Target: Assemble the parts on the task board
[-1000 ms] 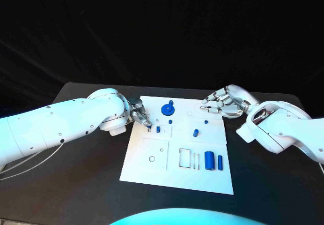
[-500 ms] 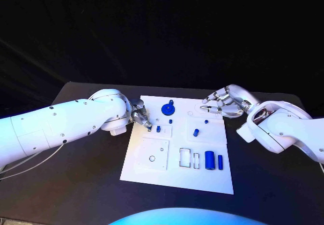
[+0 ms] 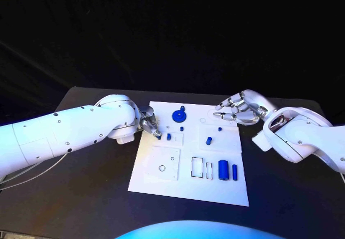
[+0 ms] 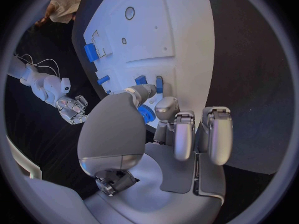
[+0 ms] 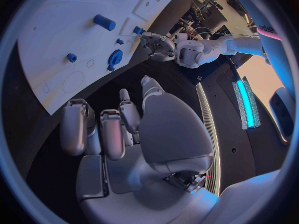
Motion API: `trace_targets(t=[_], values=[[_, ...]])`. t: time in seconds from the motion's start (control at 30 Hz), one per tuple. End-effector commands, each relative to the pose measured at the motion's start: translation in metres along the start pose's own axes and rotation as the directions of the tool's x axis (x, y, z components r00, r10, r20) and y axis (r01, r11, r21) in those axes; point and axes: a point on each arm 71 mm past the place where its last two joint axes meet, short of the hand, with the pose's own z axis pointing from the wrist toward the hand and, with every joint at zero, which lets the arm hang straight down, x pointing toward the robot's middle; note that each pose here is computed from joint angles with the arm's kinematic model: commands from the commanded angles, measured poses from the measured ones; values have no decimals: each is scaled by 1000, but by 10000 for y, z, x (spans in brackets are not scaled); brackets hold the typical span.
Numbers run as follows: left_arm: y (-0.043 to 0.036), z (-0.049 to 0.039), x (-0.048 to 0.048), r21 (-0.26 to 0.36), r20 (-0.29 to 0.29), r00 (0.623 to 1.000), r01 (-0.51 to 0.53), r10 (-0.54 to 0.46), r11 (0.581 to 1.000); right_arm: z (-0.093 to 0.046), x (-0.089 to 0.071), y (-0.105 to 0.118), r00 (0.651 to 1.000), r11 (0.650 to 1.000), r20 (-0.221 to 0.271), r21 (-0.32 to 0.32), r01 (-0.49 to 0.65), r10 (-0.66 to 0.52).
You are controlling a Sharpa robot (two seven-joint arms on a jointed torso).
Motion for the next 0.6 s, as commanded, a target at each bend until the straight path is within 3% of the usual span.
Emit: trace_targets(t=[0.03,0.6], values=[[-11,-4,24,0,-23,999,-26,26,1000,-2,12,8,1000,1000,-12,-11,5,-5],[-39,1,36,3,-23,999,-32,32,999,-4,12,9,1000,1000,-11,-11,4,-4]])
